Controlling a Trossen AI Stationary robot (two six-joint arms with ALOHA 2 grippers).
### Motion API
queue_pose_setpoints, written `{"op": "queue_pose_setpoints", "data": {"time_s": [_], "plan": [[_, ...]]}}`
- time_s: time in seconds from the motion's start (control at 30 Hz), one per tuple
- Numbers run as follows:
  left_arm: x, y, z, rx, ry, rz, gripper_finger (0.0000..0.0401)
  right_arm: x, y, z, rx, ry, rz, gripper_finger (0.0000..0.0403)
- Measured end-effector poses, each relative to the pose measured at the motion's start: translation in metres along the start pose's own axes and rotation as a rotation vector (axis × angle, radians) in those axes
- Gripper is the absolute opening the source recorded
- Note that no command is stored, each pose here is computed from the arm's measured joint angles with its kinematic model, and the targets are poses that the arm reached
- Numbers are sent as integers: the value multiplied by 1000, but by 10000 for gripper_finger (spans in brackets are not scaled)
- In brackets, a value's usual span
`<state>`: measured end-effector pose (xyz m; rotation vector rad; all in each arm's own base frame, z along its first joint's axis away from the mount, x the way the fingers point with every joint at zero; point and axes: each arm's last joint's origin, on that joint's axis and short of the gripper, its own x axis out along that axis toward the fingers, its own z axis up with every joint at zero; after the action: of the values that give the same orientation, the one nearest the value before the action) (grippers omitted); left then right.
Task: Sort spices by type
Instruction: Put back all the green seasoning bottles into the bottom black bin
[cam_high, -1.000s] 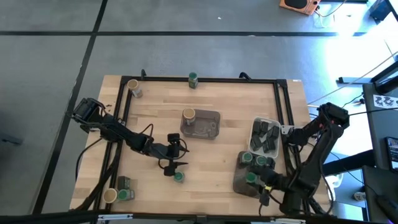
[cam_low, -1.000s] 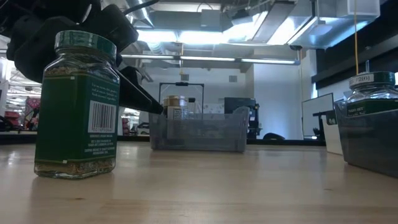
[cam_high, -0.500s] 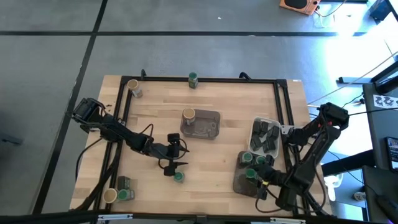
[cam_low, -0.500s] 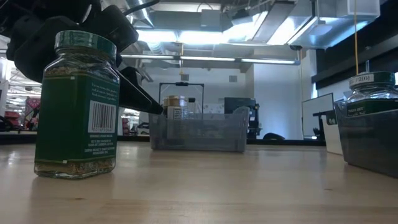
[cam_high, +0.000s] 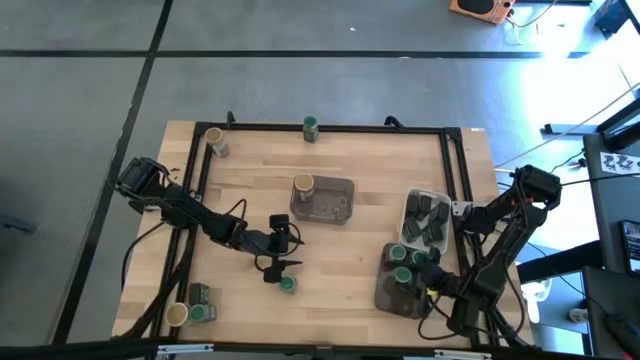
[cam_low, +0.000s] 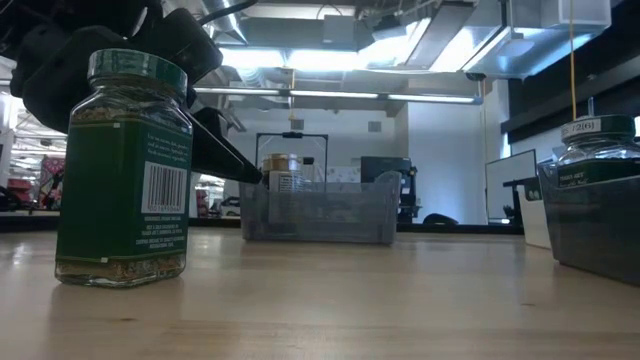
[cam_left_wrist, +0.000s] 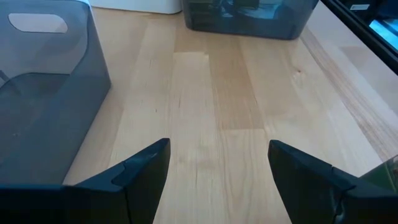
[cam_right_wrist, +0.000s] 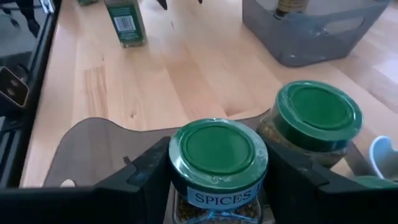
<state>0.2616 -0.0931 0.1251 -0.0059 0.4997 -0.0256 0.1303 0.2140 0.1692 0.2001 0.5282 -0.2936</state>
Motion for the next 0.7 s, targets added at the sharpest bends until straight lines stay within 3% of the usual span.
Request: {"op": "queue_pose_setpoints", "data": {"time_s": [0.3, 0.7], "plan": [[0, 0, 0, -1, 0, 0, 269, 11, 8, 4, -12, -96, 32, 205], [0, 0, 0, -1, 1, -2, 269, 38, 12, 5, -75, -133, -46, 206]]}}
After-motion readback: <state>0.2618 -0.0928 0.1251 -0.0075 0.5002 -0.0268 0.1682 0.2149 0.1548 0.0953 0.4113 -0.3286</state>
